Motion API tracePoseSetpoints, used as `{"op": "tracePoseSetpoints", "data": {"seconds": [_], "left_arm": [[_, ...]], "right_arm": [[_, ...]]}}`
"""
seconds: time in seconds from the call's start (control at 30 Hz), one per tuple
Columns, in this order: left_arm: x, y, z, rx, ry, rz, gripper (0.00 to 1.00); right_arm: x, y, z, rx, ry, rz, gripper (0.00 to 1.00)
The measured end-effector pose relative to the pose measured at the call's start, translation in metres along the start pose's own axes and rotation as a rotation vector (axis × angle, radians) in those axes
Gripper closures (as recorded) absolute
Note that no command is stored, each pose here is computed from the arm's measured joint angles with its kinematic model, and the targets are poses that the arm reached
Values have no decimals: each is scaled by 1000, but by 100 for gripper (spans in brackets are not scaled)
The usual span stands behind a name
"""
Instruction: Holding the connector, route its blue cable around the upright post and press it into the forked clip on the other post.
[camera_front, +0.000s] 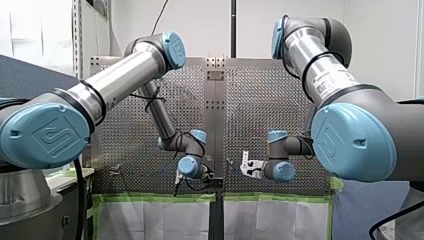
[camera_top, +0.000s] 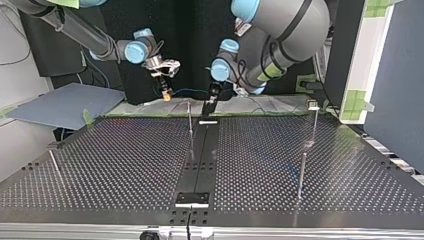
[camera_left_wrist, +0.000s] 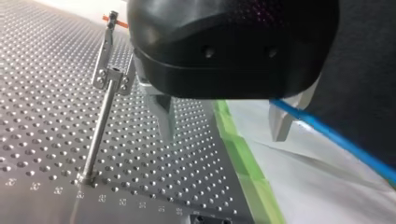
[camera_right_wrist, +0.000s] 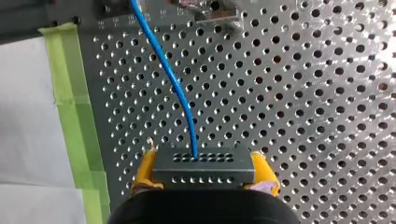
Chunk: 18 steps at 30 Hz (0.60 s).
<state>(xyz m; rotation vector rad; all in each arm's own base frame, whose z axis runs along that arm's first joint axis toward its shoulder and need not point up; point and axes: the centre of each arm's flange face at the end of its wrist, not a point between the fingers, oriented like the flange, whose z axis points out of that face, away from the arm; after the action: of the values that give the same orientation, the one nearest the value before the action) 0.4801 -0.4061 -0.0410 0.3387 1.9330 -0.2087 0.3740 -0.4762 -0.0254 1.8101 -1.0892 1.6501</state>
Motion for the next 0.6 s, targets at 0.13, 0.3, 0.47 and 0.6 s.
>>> {"op": "tracePoseSetpoints", "data": {"seconds": [0.13,0.3,0.47,0.6], "left_arm": [[0,-4,-2,-24,-13,-34,0],[-1,-8,-4,-54,-33,-79,0],[-3,-13,-4,-77,-65,-120,0],[-4,-21,-6,-88,-98,-156,0]], "right_arm": [[2,2,2,15,0,3,100],[3,9,2,16,-2,9,100],[5,16,2,17,-3,14,100],[6,21,2,17,-1,21,100]]}}
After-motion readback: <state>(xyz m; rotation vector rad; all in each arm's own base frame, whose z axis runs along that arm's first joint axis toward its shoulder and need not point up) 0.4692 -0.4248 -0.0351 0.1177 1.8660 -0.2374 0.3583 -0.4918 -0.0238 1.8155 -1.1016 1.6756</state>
